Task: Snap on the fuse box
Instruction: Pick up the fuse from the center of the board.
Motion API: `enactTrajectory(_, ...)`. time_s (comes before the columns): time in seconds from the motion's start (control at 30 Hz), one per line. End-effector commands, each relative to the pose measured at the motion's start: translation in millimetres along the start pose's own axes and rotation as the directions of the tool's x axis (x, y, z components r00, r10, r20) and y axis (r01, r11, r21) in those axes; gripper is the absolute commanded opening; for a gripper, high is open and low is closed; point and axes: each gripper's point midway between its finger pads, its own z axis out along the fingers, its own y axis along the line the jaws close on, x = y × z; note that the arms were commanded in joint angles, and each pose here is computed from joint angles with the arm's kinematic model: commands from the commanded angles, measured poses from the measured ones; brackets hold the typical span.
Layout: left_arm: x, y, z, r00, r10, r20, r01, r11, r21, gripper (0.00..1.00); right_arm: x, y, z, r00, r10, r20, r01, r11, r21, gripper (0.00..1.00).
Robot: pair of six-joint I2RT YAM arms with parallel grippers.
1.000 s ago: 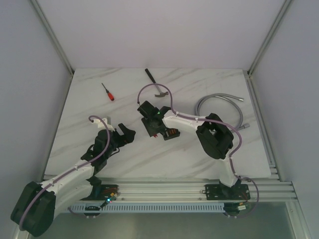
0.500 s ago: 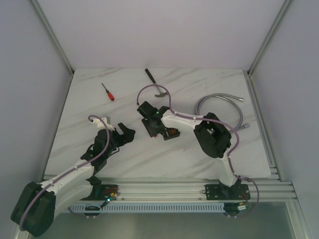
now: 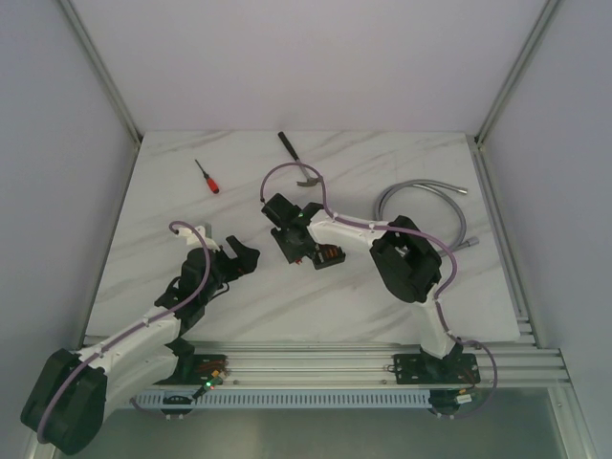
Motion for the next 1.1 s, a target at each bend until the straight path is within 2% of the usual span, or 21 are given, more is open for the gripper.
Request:
enactTrajectory(0.0,-9,-7,0,1.000,-0.006,0.018,0.005,1.000,0.015,1.00,18,0,8,0.996,-0.017,-0.084,0.017,1.000,-0.004,0.36)
enactTrajectory(0.3,-8,-11,-1,1.000,-0.006,0.009,0.005,0.999,0.036,1.00,10,-2,0,0.999,-0.001,-0.047,0.002,1.000,0.006,0.26)
enactTrajectory(0.67,1,-46,-3,0.999,0.022,-0.030,-0.014,0.971,0.237,1.00,-26,2,-42,0.986,0.099,0.135,-0.096,0.995,-0.030,0.19)
enactTrajectory(0.83,-2,-62,-7,0.999,0.053,-0.003,-0.049,0.951,0.304,0.95,-39,4,-64,0.960,0.175,0.218,-0.164,0.984,-0.068,0.19)
enactTrajectory(1.07,1,-84,-10,0.997,0.078,0.023,-0.081,0.921,0.382,0.83,-56,16,-98,0.894,0.303,0.329,-0.246,0.947,-0.205,0.18)
